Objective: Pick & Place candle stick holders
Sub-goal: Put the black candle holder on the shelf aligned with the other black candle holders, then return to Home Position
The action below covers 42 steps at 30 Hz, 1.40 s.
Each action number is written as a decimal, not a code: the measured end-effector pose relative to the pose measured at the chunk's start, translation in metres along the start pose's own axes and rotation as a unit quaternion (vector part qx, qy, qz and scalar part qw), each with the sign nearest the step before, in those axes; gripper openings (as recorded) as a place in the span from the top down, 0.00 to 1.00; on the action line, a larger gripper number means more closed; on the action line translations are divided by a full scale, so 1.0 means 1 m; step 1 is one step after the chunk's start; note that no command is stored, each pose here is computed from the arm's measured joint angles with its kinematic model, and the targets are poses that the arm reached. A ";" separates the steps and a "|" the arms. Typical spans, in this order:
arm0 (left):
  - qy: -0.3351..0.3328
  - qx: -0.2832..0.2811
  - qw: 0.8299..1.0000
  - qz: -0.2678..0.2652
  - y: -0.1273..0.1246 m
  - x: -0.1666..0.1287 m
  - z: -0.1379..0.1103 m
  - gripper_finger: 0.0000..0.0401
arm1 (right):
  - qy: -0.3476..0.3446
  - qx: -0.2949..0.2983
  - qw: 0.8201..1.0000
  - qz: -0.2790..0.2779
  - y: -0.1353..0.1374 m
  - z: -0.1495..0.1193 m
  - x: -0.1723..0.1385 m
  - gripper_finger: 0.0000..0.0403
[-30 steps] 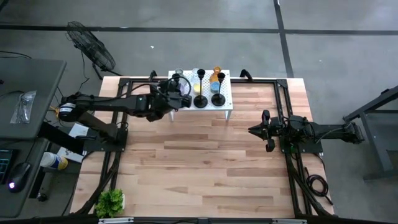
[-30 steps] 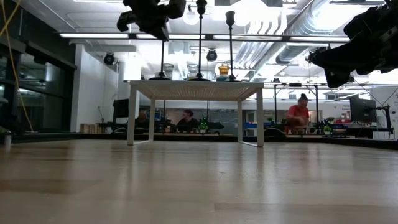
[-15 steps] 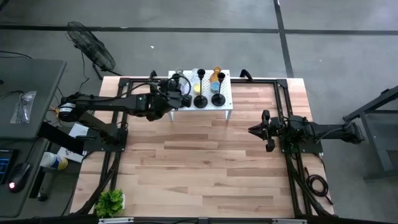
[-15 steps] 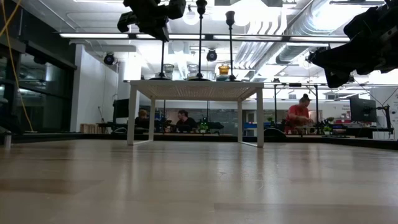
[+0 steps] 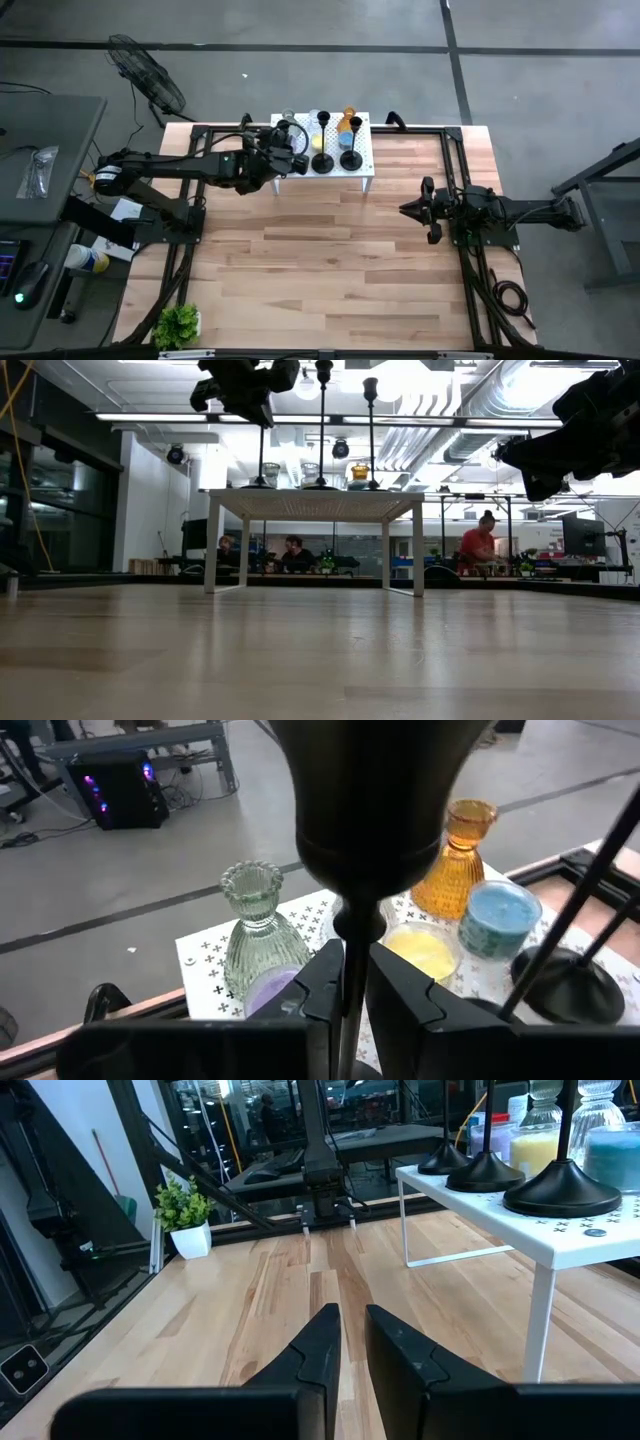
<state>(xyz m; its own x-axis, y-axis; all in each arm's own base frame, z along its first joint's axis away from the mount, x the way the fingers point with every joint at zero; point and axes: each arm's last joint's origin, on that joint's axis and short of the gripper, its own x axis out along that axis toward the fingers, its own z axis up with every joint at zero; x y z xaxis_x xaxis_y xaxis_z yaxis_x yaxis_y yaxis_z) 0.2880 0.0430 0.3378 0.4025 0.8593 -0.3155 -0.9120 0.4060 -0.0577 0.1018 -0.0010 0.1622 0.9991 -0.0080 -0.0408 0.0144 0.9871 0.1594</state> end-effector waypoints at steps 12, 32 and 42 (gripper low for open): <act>0.009 0.019 1.000 -0.014 -0.001 0.000 -0.001 0.78 | 0.000 0.000 1.000 0.000 0.000 0.000 0.000 0.90; 0.000 0.065 0.994 -0.083 0.008 -0.041 0.004 0.39 | 0.000 0.000 1.000 0.000 0.000 0.000 0.000 0.90; 0.027 0.063 0.939 -0.336 0.052 -0.057 -0.037 0.39 | 0.000 0.000 1.000 0.000 0.000 0.000 0.000 0.90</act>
<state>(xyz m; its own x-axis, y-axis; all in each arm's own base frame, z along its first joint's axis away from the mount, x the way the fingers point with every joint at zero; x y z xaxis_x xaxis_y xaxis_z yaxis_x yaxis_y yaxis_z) 0.2147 0.0035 0.3172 0.8764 0.3807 -0.2948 -0.4358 0.8875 -0.1495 0.1018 -0.0011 0.1623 0.9991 -0.0080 -0.0408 0.0144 0.9871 0.1594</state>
